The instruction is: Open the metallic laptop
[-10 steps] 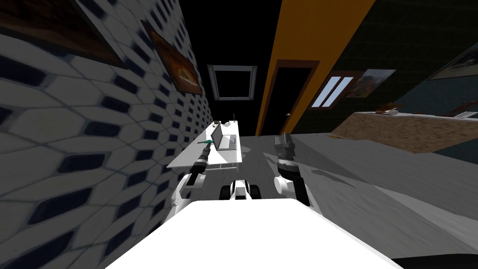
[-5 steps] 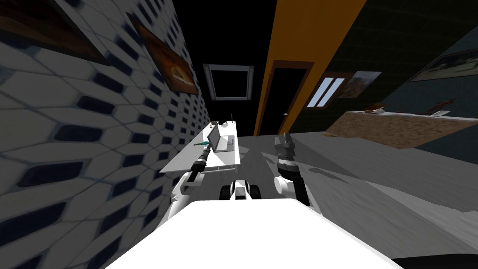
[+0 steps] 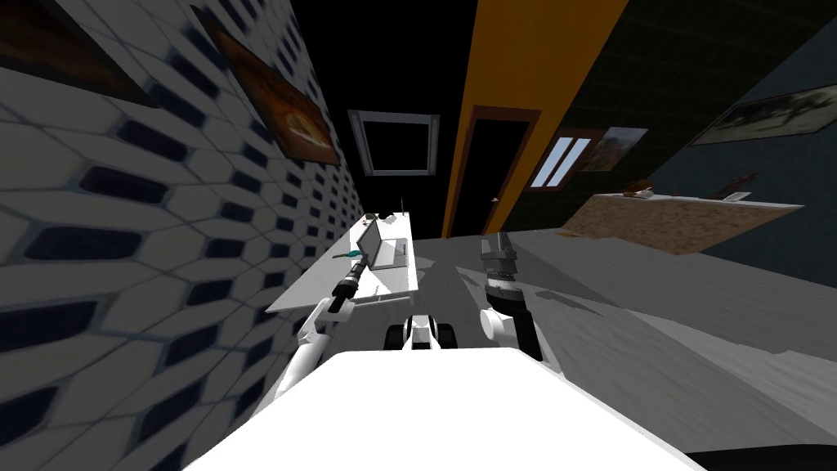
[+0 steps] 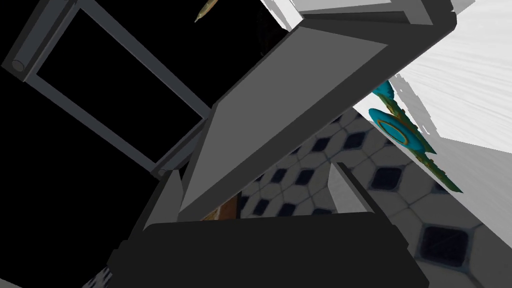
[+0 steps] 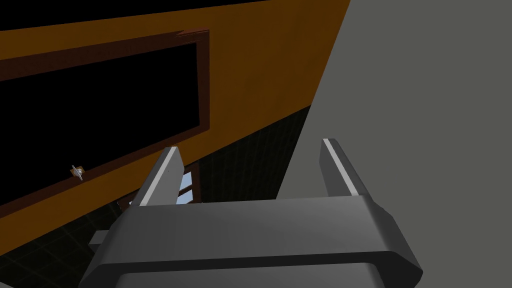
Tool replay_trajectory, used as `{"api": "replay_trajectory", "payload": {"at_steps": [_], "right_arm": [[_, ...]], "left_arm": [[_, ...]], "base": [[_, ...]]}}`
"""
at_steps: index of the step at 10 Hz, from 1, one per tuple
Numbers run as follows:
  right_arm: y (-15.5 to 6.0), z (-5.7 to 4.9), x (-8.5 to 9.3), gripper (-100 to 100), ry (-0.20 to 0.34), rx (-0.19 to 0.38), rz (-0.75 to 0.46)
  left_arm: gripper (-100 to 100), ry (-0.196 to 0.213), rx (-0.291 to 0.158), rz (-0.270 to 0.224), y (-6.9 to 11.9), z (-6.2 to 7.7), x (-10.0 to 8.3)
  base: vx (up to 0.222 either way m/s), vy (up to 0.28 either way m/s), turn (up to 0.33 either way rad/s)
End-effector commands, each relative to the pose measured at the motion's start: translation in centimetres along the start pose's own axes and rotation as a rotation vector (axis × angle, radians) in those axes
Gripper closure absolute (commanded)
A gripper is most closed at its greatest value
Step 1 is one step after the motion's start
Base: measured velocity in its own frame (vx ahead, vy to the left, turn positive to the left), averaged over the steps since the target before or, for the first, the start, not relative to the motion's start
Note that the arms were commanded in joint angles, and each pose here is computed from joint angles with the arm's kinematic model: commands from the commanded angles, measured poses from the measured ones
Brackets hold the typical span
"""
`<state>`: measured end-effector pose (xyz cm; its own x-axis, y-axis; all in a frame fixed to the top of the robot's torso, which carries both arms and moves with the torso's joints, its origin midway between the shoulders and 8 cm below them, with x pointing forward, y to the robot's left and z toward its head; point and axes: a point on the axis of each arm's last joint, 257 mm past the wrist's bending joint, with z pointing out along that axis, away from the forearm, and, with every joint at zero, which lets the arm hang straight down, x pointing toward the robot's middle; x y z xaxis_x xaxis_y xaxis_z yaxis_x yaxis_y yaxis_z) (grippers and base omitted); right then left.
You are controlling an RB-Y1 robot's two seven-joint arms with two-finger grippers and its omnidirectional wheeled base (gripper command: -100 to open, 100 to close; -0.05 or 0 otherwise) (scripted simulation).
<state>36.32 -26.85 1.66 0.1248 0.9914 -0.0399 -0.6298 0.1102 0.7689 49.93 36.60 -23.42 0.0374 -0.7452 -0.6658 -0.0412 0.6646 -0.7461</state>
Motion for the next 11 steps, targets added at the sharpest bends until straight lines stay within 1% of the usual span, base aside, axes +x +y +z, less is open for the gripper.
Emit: {"api": "replay_trajectory", "payload": {"at_steps": [1,2,3,4,5,6,7,8,11], "right_arm": [[0.0,0.0,0.0,0,0.0,0.0,0.0],[0.0,0.0,0.0,0,0.0,0.0,0.0],[0.0,0.0,0.0,0,0.0,0.0,0.0],[0.0,0.0,0.0,0,0.0,0.0,0.0],[0.0,0.0,0.0,0,0.0,0.0,0.0],[0.0,0.0,0.0,0,0.0,0.0,0.0],[0.0,0.0,0.0,0,0.0,0.0,0.0],[0.0,0.0,0.0,0,0.0,0.0,0.0],[0.0,0.0,0.0,0,0.0,0.0,0.0]], "left_arm": [[-100,0.014,-0.063,0.052,2.4,0.7,-0.1],[-100,0.017,-0.08,0.065,3.0,0.8,-0.2],[-100,0.015,-0.068,0.057,2.5,0.6,-0.2],[-100,0.015,-0.071,0.058,2.7,0.7,-0.2],[100,0.015,-0.071,0.058,2.6,0.7,-0.2],[100,0.018,-0.073,0.137,3.0,0.3,-0.6],[100,0.019,-0.074,0.176,3.2,0.1,-0.8],[100,0.023,-0.075,0.255,3.6,-0.2,-1.1],[100,0.029,-0.078,0.373,4.2,-0.8,-1.6]], "base": [[0.039,-0.012,-0.056],[0.032,-0.011,-0.04],[0.014,-0.004,-0.008],[0.0,0.0,0.0],[0.0,0.0,0.0],[0.021,-0.054,0.029],[0.041,-0.094,0.045],[0.052,-0.111,0.047],[0.046,-0.12,0.026]]}}
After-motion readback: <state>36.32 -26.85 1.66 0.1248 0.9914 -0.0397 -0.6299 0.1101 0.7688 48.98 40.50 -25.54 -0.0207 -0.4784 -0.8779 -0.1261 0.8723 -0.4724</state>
